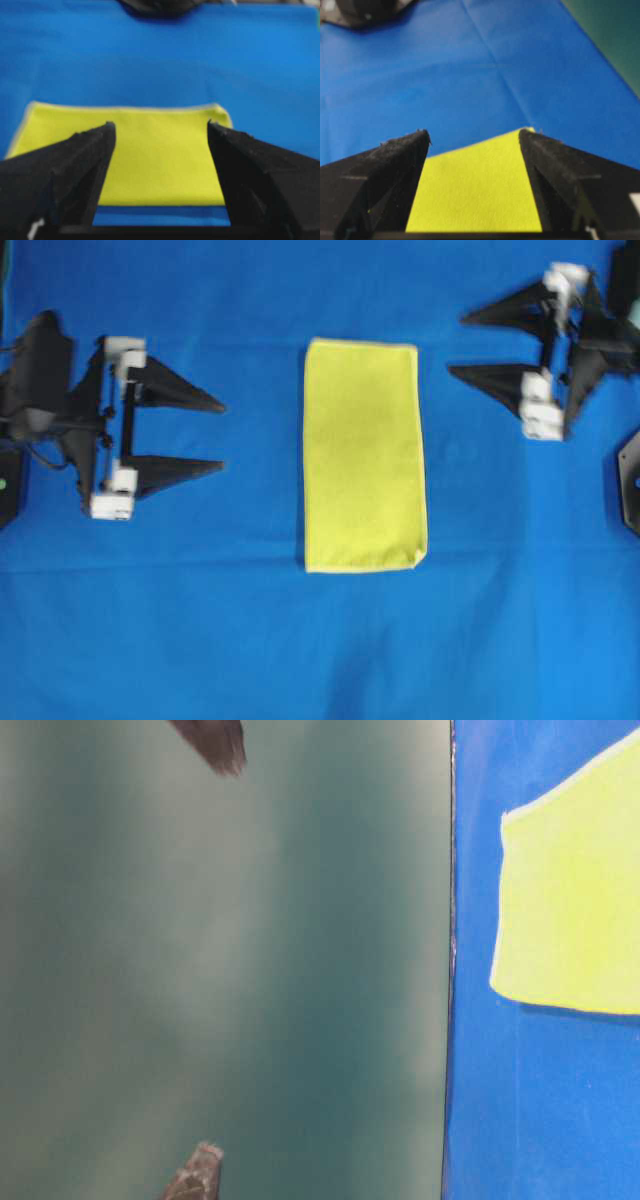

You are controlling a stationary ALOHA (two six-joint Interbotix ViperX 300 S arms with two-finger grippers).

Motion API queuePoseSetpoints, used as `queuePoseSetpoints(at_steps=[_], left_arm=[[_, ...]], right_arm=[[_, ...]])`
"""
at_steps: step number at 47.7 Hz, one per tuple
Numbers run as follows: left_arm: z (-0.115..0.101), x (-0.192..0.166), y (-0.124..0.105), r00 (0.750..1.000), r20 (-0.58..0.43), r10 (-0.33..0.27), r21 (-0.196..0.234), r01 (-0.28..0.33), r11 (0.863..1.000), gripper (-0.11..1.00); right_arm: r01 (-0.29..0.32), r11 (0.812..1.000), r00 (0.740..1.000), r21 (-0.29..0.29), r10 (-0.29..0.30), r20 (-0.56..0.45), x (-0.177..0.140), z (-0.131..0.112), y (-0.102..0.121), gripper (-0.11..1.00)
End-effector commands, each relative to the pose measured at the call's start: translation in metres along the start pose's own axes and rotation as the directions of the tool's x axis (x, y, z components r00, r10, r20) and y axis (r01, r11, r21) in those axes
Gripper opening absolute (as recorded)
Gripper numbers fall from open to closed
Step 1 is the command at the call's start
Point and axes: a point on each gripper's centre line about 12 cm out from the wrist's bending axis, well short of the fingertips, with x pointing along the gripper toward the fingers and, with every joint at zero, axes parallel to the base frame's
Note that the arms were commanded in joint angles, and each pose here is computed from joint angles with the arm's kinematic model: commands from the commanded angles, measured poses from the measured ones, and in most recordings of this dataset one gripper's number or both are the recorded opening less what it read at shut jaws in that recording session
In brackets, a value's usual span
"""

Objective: Fold the yellow towel.
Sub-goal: 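Lower the strip onto the table, open both grippers, retract outward, then move both grippers to the strip's top corners and grasp them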

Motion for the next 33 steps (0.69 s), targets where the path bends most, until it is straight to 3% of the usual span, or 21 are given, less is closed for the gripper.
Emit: queuePoseSetpoints(at_steps=[1,24,33], left_arm=[[0.002,-0.006,0.004,0.999,0.053,0.015,-0.006,-0.015,1.0,0.7],[-0.003,0.003,0.008,0.998,0.056,0.027,-0.013,-0.026,1.0,0.7],[-0.008,0.027,0.024,0.997,0.005,0.081,-0.026,-0.08,0.996,0.7]], right_arm=[[-0.023,1.0,0.999,-0.005,0.023,0.046,-0.01,-0.005,0.002,0.69],[-0.023,1.0,0.999,0.006,0.023,0.024,-0.006,-0.014,0.001,0.69],[0.035,0.999,0.997,0.014,-0.033,-0.072,0.017,-0.017,-0.01,0.69]])
